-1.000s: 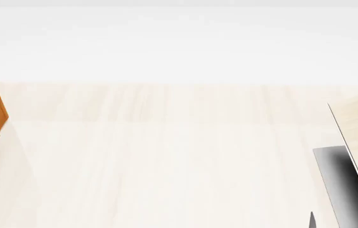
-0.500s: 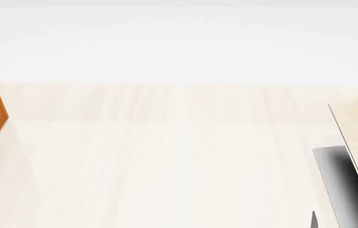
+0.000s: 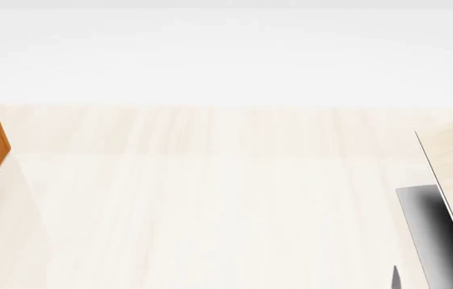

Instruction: Close the top drawer of the cabinet and put the bowl on top of it.

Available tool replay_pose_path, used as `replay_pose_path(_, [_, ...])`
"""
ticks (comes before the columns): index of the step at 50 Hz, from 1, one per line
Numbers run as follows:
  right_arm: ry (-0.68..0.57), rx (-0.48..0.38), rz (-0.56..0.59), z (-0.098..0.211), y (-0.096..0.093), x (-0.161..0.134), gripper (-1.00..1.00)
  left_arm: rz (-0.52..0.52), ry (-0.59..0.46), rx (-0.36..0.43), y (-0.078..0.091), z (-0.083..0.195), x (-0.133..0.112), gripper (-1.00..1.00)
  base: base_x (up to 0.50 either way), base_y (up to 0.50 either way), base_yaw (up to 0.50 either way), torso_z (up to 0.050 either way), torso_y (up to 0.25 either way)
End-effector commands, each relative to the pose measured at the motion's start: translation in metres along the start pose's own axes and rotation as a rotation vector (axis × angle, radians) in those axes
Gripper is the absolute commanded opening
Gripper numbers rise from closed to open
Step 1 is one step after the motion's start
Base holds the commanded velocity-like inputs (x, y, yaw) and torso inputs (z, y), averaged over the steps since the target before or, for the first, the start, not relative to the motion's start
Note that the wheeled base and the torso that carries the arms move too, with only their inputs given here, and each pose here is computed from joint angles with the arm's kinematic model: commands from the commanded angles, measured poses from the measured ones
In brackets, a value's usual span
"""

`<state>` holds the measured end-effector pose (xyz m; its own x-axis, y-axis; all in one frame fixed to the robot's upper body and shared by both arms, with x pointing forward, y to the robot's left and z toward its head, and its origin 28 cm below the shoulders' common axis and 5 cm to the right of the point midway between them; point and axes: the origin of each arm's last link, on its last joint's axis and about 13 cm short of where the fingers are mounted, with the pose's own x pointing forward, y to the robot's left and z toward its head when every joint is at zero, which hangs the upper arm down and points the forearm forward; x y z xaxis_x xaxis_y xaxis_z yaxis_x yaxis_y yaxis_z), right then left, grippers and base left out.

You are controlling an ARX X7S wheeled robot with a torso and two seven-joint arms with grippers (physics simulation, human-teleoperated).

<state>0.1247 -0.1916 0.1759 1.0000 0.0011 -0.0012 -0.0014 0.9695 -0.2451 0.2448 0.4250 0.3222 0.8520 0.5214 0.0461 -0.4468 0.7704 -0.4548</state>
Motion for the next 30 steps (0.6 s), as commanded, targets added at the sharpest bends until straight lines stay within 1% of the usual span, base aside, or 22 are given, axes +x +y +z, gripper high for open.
replay_pose_path(1, [-0.02, 0.019, 0.039, 0.002, 0.002, 0.001, 1.0, -0.082, -0.031, -0.012, -0.002, 0.003, -0.013, 1.0, 0.0, 0.0, 0.0, 0.0, 0.0])
replay_pose_path(4, [-0.021, 0.017, 0.04, 0.001, 0.002, 0.001, 1.0, -0.102, -0.04, -0.002, -0.006, 0.005, -0.017, 1.0, 0.0, 0.0, 0.0, 0.0, 0.0])
replay_pose_path(11, [-0.02, 0.02, 0.04, 0.0, 0.002, 0.0, 1.0, -0.139, -0.063, 0.013, -0.009, 0.009, -0.03, 1.0, 0.0, 0.0, 0.0, 0.0, 0.0])
replay_pose_path(13, [-0.021, 0.022, 0.04, 0.0, 0.002, 0.001, 1.0, -0.142, -0.089, 0.046, -0.012, 0.01, -0.035, 1.0, 0.0, 0.0, 0.0, 0.0, 0.0])
replay_pose_path(14, [-0.021, 0.021, 0.041, 0.0, 0.003, 0.001, 1.0, -0.141, -0.092, 0.049, -0.012, 0.011, -0.038, 1.0, 0.0, 0.0, 0.0, 0.0, 0.0])
replay_pose_path(19, [-0.022, 0.02, 0.044, 0.0, 0.003, 0.0, 1.0, -0.159, -0.119, 0.071, -0.01, 0.014, -0.051, 1.0, 0.0, 0.0, 0.0, 0.0, 0.0])
replay_pose_path(20, [-0.021, 0.02, 0.045, 0.0, 0.003, 0.001, 1.0, -0.173, -0.132, 0.075, -0.01, 0.015, -0.059, 1.0, 0.0, 0.0, 0.0, 0.0, 0.0])
replay_pose_path(22, [-0.022, 0.02, 0.045, 0.0, 0.003, 0.001, 1.0, -0.18, -0.139, 0.087, -0.009, 0.015, -0.066, 1.0, 0.0, 0.0, 0.0, 0.0, 0.0])
replay_pose_path(30, [-0.026, 0.016, 0.049, 0.004, 0.003, 0.001, 1.0, -0.206, -0.142, 0.095, -0.006, 0.012, -0.087, 1.0, 0.0, 0.0, 0.0, 0.0, 0.0])
